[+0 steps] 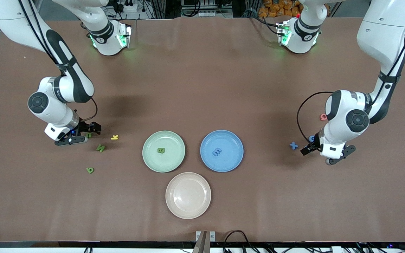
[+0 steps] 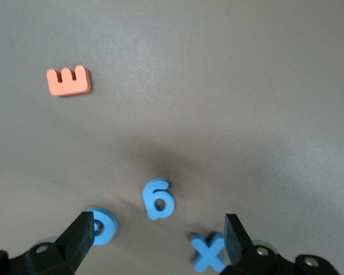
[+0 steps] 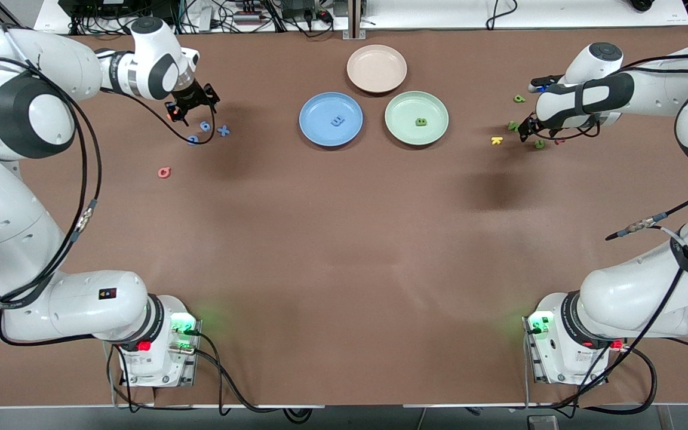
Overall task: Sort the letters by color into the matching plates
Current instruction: 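Move the left gripper to the blue 6 while the right gripper nears green u, then grasp the blue 6 with the left gripper while the right gripper grasps u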
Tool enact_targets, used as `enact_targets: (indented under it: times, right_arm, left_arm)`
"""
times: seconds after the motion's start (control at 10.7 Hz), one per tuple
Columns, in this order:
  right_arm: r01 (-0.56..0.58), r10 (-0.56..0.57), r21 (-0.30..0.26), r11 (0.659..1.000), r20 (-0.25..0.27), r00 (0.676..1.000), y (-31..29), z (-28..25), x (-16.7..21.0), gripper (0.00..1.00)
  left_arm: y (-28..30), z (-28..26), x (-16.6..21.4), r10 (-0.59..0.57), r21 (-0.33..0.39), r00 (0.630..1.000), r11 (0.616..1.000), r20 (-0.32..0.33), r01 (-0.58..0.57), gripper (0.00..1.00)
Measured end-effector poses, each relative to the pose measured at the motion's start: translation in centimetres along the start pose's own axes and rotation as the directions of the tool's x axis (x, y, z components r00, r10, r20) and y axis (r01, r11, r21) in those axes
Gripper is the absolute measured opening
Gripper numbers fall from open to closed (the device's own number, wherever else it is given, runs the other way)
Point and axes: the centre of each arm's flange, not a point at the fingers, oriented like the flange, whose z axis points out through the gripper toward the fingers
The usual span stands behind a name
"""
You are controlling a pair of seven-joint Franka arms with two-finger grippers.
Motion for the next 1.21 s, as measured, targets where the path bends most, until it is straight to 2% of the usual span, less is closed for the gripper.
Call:
enact_targets:
  times: [0.65, 0.84, 1.02, 1.21]
  right_arm:
    - [0.002, -0.002, 0.0, 1.0, -0.022, 1.0, 1.0, 1.3, -0.7, 1.0]
    - [0.003, -0.003, 0.002, 1.0, -0.024, 1.0, 0.9, 1.9, -0.8, 0.95]
    - [0.009, -0.009, 0.002, 1.0, -0.024, 1.0, 0.9, 2.1, -0.8, 0.85]
    - [0.023, -0.023, 0.001, 1.0, -0.024, 0.999, 1.2, 2.1, -0.9, 0.57]
  left_arm:
    - [1.9, 3.5, 0.7, -0.155, -0.035, 0.988, 0.987, 0.007, 0.155, 1.0]
    - [1.8, 4.7, 0.5, -0.161, -0.035, 0.987, 0.986, 0.015, 0.162, 1.0]
    - [1.7, 4.9, 0.5, -0.163, -0.034, 0.986, 0.986, 0.017, 0.164, 1.0]
    - [1.7, 4.9, 0.5, -0.163, -0.034, 0.986, 0.986, 0.017, 0.164, 1.0]
